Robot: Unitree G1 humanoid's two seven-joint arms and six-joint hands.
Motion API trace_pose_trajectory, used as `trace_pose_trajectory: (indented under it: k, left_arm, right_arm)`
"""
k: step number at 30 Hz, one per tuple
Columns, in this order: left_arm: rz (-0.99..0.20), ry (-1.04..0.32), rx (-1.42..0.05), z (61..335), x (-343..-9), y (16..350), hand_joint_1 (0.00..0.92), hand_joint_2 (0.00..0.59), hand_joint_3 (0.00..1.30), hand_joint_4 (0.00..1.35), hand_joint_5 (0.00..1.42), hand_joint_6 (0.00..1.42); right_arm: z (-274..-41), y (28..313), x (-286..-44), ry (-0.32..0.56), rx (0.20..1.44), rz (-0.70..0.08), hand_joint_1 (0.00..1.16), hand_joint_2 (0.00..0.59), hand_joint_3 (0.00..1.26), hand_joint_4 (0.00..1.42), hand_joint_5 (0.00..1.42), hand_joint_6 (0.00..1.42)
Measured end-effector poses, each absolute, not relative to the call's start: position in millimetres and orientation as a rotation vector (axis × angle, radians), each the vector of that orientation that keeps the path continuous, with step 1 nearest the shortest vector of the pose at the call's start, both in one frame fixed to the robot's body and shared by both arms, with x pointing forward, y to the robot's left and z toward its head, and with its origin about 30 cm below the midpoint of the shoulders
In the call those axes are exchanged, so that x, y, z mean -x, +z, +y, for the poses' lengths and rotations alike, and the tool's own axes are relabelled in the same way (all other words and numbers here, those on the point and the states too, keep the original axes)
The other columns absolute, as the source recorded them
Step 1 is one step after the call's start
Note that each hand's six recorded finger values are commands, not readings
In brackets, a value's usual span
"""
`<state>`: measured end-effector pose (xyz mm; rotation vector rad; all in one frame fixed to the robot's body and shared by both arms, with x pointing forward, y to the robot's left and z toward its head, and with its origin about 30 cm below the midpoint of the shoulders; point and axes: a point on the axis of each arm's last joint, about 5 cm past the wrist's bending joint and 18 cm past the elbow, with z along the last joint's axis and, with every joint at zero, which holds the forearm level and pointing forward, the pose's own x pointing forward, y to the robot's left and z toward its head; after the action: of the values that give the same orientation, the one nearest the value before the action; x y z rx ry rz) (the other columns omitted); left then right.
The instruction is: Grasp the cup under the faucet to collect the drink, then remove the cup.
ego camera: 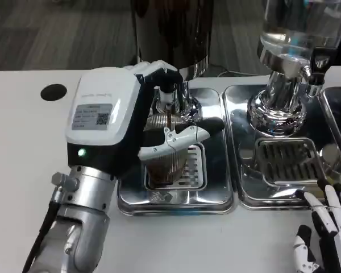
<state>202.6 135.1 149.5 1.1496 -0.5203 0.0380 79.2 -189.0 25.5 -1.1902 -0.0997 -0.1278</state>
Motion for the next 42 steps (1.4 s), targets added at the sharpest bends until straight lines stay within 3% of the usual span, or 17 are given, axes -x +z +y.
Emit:
trace_pose_trajectory:
  k: [26,31,38,42]
  left_arm:
    - [-0.521,0.050,-1.142,134.6,-205.2,147.8,0.000,0.058,0.55,0.50,0.56,0.57]
    - [-0.517,0.052,-1.141,134.9,-204.3,146.6,0.000,0.057,0.33,0.18,0.37,0.37]
    - [-0.505,0.086,-1.141,140.0,-202.6,146.4,0.000,0.053,0.30,0.09,0.35,0.34]
    - [-0.499,0.103,-1.142,142.1,-202.9,147.4,0.000,0.048,0.18,0.00,0.30,0.31]
  right_arm:
    - [-193.7,30.6,-81.9,-0.126,1.214,-0.117,0.05,0.564,0.21,0.03,0.00,0.00]
    - [-193.9,30.7,-82.0,-0.127,1.213,-0.116,0.06,0.565,0.21,0.03,0.00,0.00]
    - [-193.8,30.6,-81.6,-0.128,1.210,-0.113,0.06,0.566,0.21,0.03,0.00,0.00]
    - [-193.8,30.3,-81.0,-0.128,1.208,-0.110,0.08,0.545,0.21,0.03,0.00,0.02]
